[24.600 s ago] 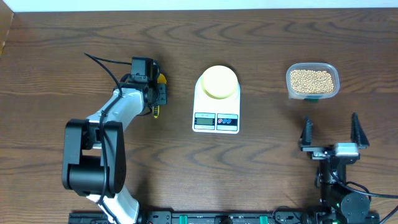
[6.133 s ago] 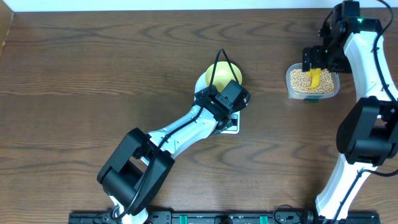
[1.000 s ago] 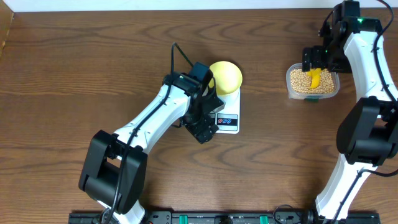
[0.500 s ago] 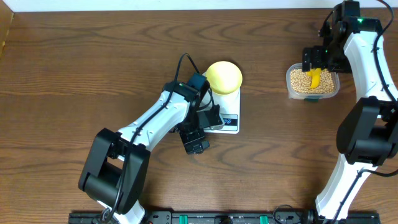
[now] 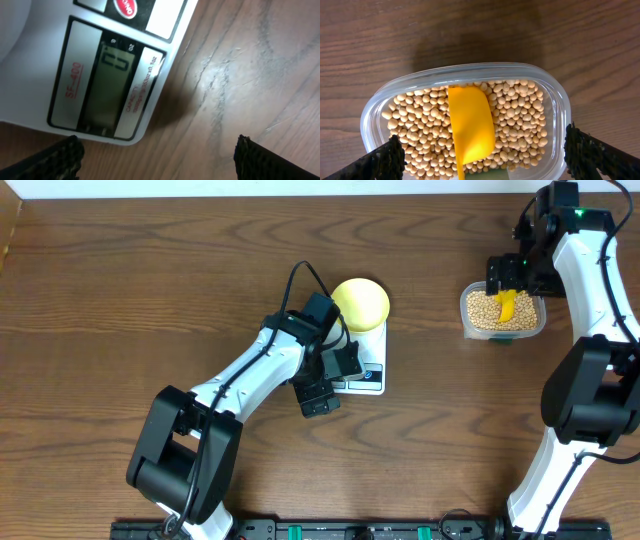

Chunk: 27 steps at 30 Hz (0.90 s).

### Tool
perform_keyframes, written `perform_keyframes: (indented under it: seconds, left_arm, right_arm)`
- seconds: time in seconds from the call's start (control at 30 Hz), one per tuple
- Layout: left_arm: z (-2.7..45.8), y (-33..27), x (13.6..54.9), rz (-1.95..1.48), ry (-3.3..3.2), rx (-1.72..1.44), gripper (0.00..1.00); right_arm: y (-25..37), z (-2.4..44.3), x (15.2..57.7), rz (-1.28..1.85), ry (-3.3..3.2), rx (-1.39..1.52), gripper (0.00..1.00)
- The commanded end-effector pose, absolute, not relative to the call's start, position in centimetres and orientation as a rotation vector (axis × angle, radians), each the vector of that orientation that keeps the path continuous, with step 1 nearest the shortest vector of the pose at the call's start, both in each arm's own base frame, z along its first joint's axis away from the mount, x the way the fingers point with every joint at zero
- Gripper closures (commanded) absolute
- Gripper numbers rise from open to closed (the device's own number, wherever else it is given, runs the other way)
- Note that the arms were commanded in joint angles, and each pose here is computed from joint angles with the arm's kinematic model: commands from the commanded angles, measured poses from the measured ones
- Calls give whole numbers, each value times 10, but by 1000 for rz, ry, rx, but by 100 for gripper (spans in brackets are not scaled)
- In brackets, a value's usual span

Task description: Scoop item into bowl and weigh 50g on scale

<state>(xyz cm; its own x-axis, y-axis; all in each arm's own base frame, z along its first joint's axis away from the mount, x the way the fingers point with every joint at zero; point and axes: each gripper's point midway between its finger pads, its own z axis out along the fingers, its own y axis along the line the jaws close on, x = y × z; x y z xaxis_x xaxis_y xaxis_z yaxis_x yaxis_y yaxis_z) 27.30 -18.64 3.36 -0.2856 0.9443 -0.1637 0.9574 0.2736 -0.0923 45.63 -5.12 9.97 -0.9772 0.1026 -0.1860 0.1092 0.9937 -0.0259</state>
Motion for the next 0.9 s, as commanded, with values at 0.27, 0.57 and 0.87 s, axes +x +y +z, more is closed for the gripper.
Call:
perform_keyframes:
  seconds: [0.27, 0.57, 0.87]
  left_arm:
    - [8, -177, 269, -222, 2433, 1838, 2]
    - [2, -175, 269, -225, 2429, 1819, 2]
    - [2, -175, 270, -225, 2430, 1817, 2]
  right_arm:
    - [-52, 96, 454, -59, 2963, 166, 1]
    - [-52, 96, 454, -59, 2963, 166, 1]
    - [-52, 96, 454, -59, 2963, 166, 1]
